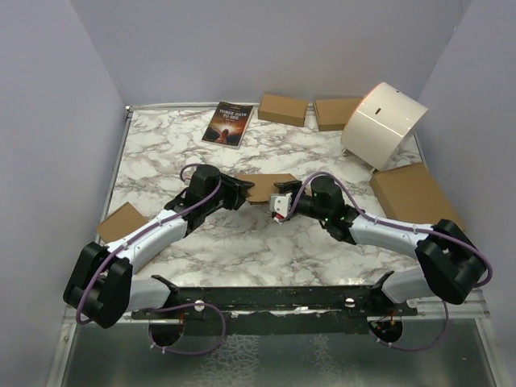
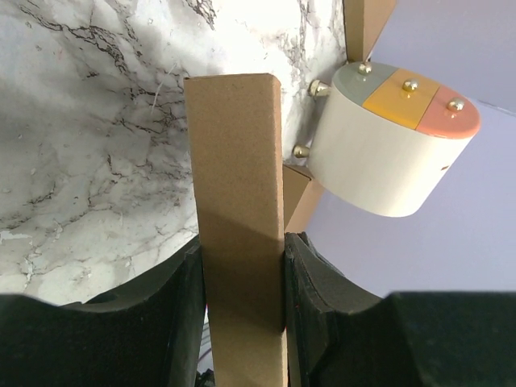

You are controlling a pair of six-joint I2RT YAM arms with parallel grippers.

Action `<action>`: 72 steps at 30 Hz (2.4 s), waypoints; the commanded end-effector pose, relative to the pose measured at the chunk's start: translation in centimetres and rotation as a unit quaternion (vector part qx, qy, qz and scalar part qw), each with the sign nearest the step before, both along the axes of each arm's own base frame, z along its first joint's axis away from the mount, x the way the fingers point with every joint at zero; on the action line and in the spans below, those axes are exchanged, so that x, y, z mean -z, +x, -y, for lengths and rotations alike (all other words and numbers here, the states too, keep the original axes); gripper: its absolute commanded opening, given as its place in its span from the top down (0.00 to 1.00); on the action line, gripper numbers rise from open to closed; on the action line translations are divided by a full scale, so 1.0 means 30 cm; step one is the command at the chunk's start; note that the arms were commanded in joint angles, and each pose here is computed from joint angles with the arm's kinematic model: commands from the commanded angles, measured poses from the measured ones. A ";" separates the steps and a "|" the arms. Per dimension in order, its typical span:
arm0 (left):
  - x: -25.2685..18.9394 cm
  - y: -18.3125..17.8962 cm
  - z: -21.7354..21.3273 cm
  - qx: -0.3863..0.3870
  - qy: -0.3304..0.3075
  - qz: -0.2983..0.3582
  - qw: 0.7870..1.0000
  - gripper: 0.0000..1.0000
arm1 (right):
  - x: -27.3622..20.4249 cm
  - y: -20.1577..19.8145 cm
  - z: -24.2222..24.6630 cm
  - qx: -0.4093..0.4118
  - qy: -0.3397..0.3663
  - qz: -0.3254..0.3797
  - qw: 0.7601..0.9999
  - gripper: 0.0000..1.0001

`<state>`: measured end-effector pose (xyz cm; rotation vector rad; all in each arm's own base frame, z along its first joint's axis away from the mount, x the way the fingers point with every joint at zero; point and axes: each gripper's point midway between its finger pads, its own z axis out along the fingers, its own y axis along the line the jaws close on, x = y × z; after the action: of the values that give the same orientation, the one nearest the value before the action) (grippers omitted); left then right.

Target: Fold the paper box

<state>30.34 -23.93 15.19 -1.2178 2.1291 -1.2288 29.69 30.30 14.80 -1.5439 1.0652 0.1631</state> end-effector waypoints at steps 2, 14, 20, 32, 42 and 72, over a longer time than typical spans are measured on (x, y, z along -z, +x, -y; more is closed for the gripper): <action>-0.044 0.012 -0.002 -0.017 -0.025 -0.002 1.000 0.69 | -0.061 0.022 0.007 0.019 0.015 0.052 0.998 0.54; -0.070 0.000 -0.029 -0.038 -0.044 0.017 0.998 0.33 | -0.105 0.005 0.005 0.020 0.047 0.040 0.998 0.76; -0.118 -0.007 -0.088 -0.053 -0.009 0.067 0.996 0.23 | -0.142 0.019 0.015 0.039 0.081 -0.008 0.996 0.76; -0.175 -0.100 -0.209 0.031 0.183 0.375 0.908 0.08 | -0.250 0.067 0.112 0.055 0.179 -0.242 0.952 0.77; -0.266 -0.236 -0.114 0.163 0.206 0.608 0.749 0.01 | -0.374 0.016 0.123 0.024 0.213 -0.470 0.856 0.77; -0.482 -0.296 0.057 0.184 -0.044 0.683 0.706 0.09 | -0.571 -0.168 0.112 -0.115 0.253 -0.642 0.715 0.77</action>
<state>23.48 -24.95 24.78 0.1961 1.3358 -1.5162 25.27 27.10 31.08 -0.8443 1.6947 1.7267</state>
